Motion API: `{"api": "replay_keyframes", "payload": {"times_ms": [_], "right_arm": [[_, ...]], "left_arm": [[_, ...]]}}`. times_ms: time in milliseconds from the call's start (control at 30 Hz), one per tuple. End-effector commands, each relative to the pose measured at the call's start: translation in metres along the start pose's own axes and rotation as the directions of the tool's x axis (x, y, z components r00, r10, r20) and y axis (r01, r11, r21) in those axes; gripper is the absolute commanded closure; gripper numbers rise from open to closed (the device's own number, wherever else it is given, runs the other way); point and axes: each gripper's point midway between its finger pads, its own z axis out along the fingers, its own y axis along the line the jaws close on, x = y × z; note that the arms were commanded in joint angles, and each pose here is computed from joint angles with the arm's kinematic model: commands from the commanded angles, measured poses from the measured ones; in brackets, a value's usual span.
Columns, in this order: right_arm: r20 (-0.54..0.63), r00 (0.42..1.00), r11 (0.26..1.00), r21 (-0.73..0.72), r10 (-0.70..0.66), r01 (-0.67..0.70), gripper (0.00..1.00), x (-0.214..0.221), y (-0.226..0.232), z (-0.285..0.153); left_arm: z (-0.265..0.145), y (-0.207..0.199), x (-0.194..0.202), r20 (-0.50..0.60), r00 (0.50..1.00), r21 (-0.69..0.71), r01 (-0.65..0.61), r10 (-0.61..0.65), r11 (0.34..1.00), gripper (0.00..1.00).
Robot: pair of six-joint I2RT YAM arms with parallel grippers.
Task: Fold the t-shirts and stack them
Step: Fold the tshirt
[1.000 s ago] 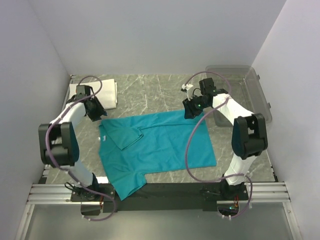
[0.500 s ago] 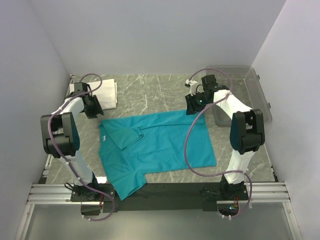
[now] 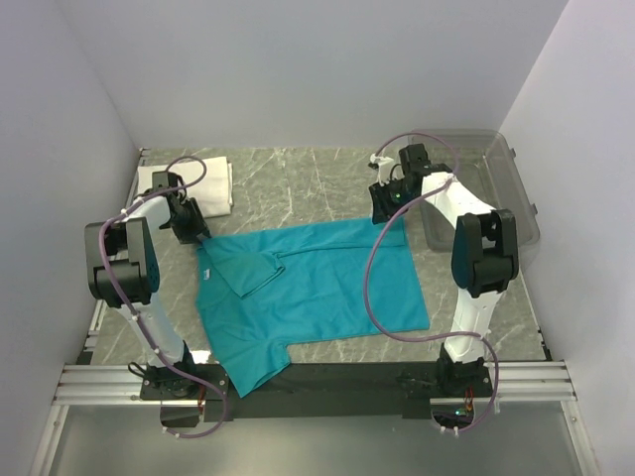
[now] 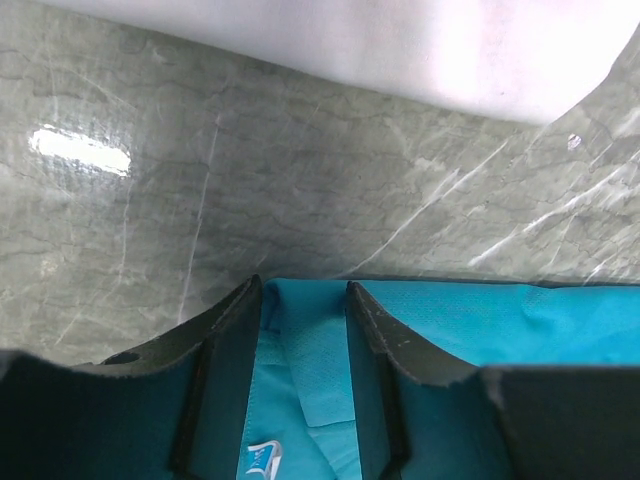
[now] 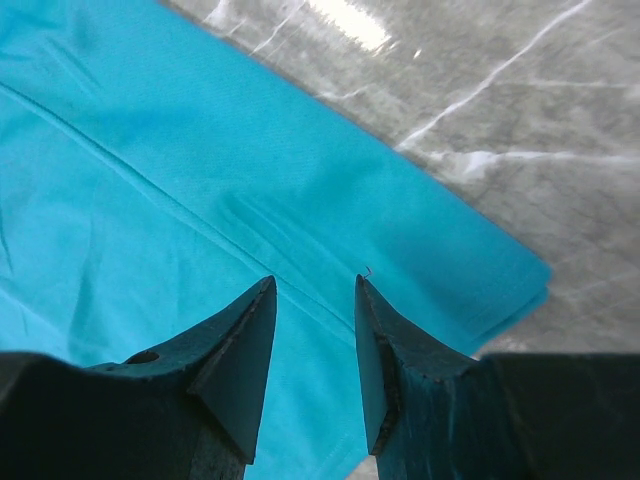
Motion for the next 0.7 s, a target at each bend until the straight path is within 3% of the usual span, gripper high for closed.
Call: {"api": "replay_keyframes", "payload": {"times_ms": [0,167,367,667], "right_arm": [[0.042,0.999,0.999,0.038,-0.003,0.001,0.55,-0.02,-0.011,-0.009],[0.03,0.999,0.996,0.09,-0.025,0.022,0.56,-0.024,-0.026,-0.007],[0.001,0.998,0.98,0.19,-0.066,0.065,0.55,-0.036,-0.056,-0.001],[-0.106,0.985,0.947,0.277,-0.139,0.164,0.55,-0.034,-0.086,0.006]], "left_arm": [[-0.001,-0.005,0.001,-0.005,1.0,0.024,0.018,-0.018,1.0,0.56],[-0.002,-0.01,-0.001,0.002,0.999,0.047,0.038,-0.039,0.998,0.64],[-0.002,-0.016,-0.001,0.002,0.998,0.071,0.056,-0.056,0.996,0.99],[-0.002,-0.014,-0.013,0.026,0.997,0.051,0.071,-0.073,0.996,0.99]]}}
